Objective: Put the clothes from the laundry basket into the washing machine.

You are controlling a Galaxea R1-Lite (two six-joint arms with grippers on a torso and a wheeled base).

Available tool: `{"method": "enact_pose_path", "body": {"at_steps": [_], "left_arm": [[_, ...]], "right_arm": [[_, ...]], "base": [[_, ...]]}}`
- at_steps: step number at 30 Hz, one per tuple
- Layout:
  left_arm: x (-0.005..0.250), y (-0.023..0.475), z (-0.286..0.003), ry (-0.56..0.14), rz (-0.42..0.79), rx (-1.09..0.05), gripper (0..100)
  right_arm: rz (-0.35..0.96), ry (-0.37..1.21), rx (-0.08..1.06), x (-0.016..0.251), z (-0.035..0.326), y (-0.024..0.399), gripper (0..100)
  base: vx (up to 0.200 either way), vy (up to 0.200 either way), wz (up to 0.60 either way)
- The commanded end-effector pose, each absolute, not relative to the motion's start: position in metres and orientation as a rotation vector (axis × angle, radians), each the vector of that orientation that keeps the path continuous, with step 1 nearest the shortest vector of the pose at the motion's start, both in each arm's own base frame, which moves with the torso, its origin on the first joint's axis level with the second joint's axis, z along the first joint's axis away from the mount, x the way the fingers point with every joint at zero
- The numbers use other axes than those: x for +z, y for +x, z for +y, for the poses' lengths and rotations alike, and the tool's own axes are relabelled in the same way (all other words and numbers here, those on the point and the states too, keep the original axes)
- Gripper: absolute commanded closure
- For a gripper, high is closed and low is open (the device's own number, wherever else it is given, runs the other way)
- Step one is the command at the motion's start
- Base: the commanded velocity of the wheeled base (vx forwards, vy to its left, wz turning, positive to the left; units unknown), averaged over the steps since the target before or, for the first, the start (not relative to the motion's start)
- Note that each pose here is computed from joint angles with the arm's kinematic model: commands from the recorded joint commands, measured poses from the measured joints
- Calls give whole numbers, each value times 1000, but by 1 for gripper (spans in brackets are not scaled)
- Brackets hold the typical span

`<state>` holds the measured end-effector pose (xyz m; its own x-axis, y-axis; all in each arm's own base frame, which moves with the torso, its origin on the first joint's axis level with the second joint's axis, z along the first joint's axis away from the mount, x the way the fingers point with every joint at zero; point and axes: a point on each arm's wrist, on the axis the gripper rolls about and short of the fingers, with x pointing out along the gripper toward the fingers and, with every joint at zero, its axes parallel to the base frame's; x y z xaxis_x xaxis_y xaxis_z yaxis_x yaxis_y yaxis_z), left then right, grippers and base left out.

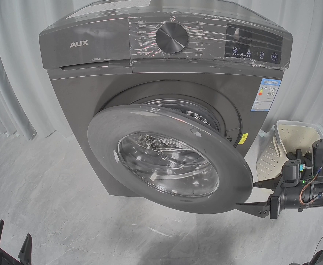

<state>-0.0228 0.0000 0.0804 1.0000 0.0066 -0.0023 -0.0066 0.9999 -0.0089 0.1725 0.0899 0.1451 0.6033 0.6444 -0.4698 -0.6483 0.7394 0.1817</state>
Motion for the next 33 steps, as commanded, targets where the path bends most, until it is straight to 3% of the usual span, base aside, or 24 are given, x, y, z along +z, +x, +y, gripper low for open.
{"method": "enact_pose_path", "body": {"at_steps": [1, 11, 17, 24, 26, 29, 33], "left_arm": [[76, -23, 0, -9, 5, 8, 0], [76, -23, 0, -11, 5, 8, 0], [76, -23, 0, -9, 5, 8, 0], [76, -23, 0, -9, 6, 8, 0], [76, -23, 0, -9, 5, 8, 0], [76, -23, 0, -9, 5, 8, 0], [76, -23, 0, -9, 5, 8, 0]], "right_arm": [[542, -3, 737, 147, 96, 188, 0], [601, -15, 765, 131, 101, 188, 0], [514, -17, 853, 146, 96, 148, 0], [375, 59, 869, 175, 86, 134, 0], [324, 118, 824, 194, 85, 142, 0], [262, 189, 655, 217, 71, 166, 0], [271, 201, 545, 218, 60, 189, 0]], "base": [[0, 0, 0], [0, 0, 0], [0, 0, 0], [0, 0, 0], [0, 0, 0], [0, 0, 0], [0, 0, 0]]}}
